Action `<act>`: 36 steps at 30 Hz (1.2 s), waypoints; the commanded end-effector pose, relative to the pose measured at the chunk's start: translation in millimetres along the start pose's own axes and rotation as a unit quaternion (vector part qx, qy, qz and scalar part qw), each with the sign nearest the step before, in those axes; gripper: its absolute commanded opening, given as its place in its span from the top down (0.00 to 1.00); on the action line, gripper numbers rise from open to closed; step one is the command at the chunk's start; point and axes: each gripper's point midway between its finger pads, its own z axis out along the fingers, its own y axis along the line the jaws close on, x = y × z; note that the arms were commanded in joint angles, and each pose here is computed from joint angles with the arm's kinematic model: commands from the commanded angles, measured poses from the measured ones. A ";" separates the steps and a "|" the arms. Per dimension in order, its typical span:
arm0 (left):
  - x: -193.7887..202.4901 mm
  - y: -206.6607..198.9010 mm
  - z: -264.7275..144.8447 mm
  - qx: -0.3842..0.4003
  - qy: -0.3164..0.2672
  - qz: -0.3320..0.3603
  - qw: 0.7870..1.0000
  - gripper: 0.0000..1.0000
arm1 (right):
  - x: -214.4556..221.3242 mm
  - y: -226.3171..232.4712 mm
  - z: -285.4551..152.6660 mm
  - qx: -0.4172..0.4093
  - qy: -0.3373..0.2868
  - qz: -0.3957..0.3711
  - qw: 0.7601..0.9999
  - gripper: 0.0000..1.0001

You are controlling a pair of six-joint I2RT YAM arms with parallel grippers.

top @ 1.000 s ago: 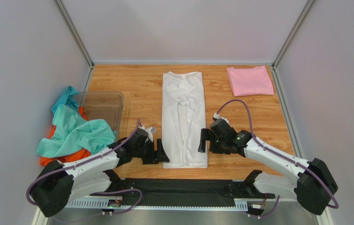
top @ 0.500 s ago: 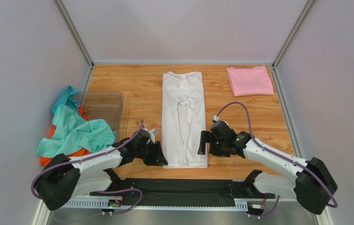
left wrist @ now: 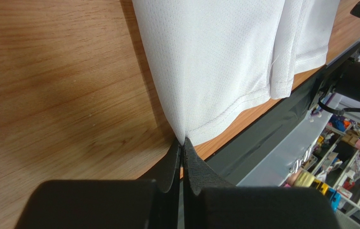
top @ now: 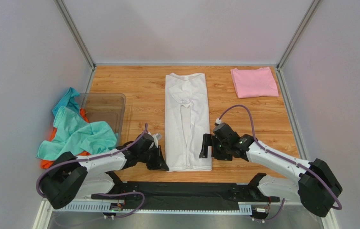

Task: Fold and stack the t-shirts
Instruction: Fold the tshirt

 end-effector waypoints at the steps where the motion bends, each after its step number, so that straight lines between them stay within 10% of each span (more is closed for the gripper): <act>1: 9.2 16.3 2.5 -0.029 0.012 -0.002 1.000 1.00 | 4.5 5.7 0.8 -0.021 0.009 0.004 1.000 0.00; 14: 6.5 17.7 -4.4 -0.033 -0.007 0.001 0.999 1.00 | 42.2 -2.2 -0.9 -0.052 0.064 0.009 0.997 0.10; 32: 10.7 25.5 -8.1 -0.040 -0.020 -0.015 0.999 1.00 | 61.2 -30.9 14.2 0.029 0.106 0.035 0.993 0.93; 36: 12.7 26.5 -10.0 -0.038 -0.021 -0.017 0.999 1.00 | 65.3 -35.0 10.9 0.032 0.110 0.031 0.993 1.00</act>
